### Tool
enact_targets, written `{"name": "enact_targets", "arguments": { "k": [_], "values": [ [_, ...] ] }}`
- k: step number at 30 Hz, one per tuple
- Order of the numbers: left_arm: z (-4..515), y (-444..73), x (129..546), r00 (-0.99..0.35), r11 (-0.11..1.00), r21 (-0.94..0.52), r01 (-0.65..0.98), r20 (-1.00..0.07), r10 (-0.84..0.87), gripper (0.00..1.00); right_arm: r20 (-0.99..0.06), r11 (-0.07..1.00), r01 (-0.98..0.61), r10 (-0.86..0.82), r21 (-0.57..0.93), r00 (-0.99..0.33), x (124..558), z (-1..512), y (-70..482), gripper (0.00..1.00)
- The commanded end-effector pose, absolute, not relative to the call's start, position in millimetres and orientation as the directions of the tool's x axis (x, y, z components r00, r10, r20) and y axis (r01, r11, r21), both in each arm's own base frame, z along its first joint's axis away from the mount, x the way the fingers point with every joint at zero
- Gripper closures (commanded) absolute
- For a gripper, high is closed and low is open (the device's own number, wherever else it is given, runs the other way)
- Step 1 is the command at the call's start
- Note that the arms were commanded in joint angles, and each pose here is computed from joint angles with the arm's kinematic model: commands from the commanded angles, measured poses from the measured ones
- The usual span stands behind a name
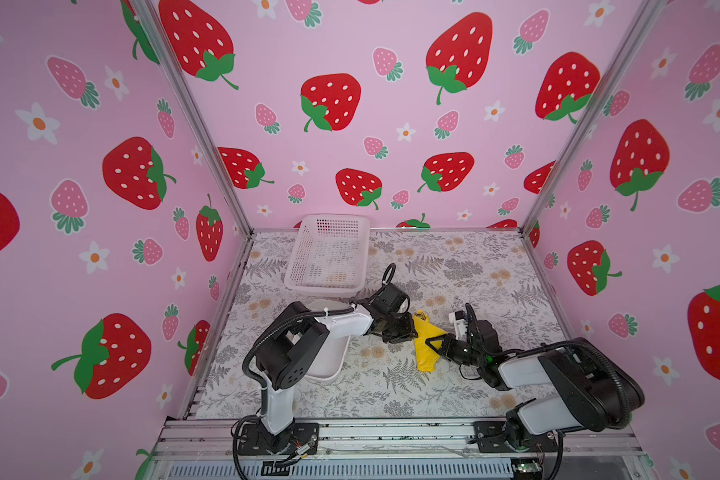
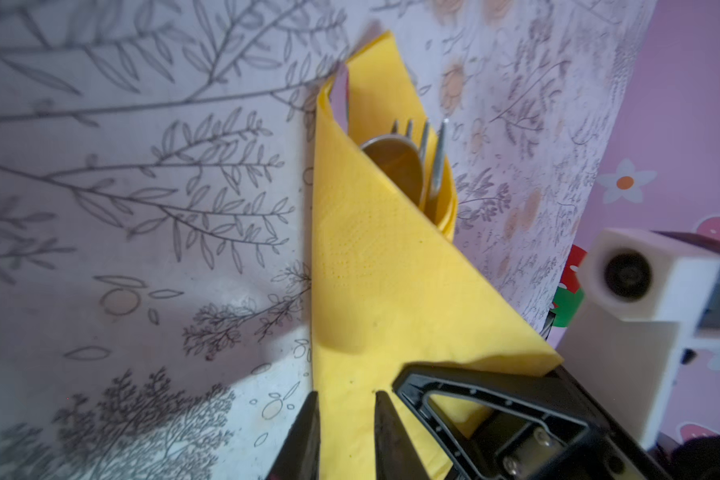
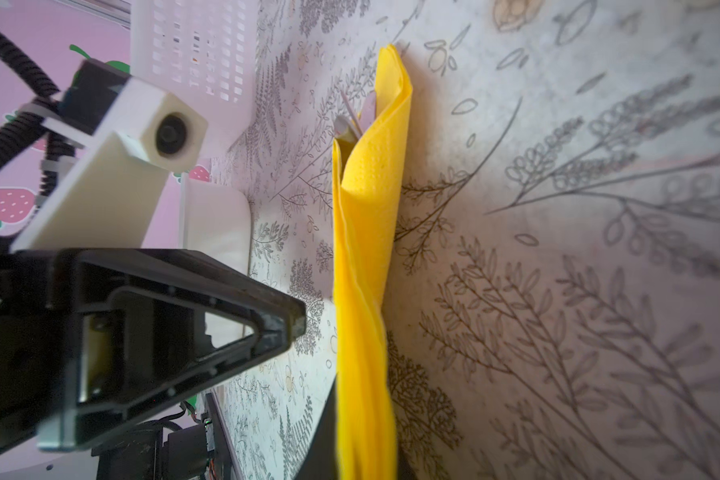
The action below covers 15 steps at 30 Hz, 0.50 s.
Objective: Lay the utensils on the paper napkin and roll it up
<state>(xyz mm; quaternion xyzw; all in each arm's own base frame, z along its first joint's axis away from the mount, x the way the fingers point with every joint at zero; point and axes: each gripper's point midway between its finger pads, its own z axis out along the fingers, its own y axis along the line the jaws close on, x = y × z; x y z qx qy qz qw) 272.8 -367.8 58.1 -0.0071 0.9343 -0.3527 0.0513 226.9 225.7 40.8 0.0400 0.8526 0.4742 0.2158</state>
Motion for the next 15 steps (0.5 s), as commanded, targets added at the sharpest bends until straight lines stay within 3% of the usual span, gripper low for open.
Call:
{"name": "enact_targets", "arguments": {
  "k": [1,9,15],
  "values": [
    [70,-356,277,-0.979,0.769,-0.634,0.084,-0.196,-0.055,0.71,-0.428,0.517,-0.237,0.288,0.823,-0.857,235,64,227,0.9],
    [92,-335,287,-0.921,0.763,-0.623,0.173,-0.376,-0.099,0.65,-0.546,0.514,-0.364,0.26,0.777,-0.797,239,87,229,0.91],
    [112,-334,286,-0.922,0.701,-0.683,0.204,-0.374,-0.096,0.54,-0.589,0.473,-0.435,0.244,0.766,-0.771,238,108,235,0.91]
  ]
}}
